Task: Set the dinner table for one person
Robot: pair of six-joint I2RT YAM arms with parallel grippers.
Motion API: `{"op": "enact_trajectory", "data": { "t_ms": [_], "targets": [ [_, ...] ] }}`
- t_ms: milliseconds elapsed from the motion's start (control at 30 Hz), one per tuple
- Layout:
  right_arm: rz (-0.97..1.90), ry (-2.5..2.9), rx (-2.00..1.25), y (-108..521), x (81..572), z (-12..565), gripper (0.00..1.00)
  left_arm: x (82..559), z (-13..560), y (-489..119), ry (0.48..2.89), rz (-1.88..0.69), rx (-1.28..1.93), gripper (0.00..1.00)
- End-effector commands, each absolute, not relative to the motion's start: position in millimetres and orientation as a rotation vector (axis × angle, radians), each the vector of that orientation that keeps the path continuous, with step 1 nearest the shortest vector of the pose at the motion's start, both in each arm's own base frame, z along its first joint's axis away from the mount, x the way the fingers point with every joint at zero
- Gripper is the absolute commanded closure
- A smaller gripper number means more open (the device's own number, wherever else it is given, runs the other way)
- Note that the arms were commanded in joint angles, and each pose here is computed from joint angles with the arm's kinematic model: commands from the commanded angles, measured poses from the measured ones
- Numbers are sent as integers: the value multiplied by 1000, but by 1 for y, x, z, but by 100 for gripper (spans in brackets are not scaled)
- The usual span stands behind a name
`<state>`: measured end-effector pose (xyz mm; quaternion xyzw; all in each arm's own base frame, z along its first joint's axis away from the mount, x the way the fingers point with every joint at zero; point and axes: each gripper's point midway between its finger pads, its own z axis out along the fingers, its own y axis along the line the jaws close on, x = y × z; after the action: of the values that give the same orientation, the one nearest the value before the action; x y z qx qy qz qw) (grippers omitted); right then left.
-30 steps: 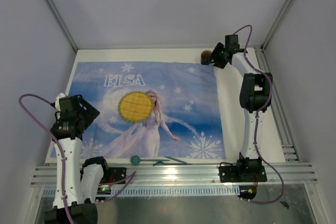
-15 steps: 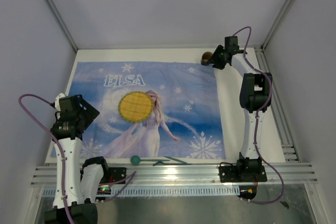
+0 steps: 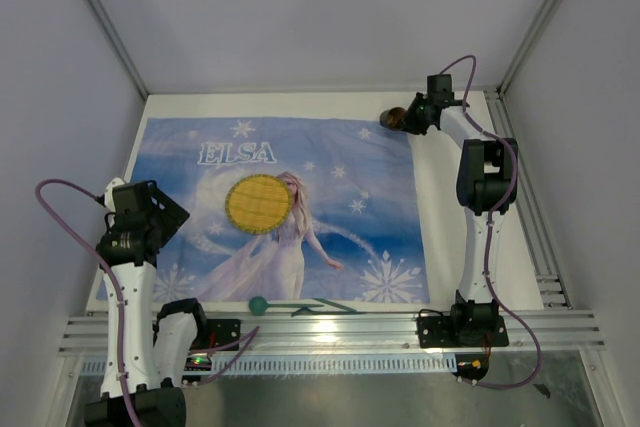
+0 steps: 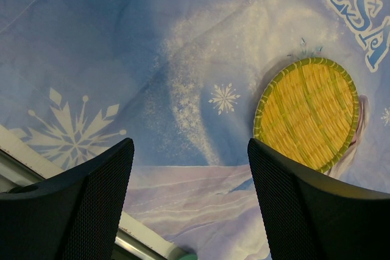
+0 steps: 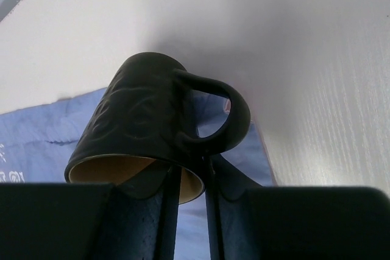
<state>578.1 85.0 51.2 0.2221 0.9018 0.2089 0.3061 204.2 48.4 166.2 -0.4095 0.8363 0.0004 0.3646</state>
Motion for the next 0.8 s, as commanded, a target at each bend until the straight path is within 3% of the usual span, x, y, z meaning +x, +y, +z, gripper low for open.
{"op": "enact_trajectory", "data": {
  "t_ms": [0, 300, 400, 467, 767],
  "targets": [
    [580, 2351, 526, 89, 582, 62, 77, 207, 169, 51, 2118, 7, -1063, 22],
    [573, 2363, 511, 91, 577, 57, 82, 207, 169, 51, 2118, 5, -1064, 22],
    [553, 2365, 497, 93, 575, 55, 87, 207, 170, 51, 2115, 2, -1063, 22],
    [530, 2344, 486, 90, 576, 60, 97, 206, 169, 51, 2117, 1, -1064, 22],
    [411, 2255, 457, 77, 587, 96, 97, 207, 170, 51, 2114, -2, -1064, 22]
  ]
}}
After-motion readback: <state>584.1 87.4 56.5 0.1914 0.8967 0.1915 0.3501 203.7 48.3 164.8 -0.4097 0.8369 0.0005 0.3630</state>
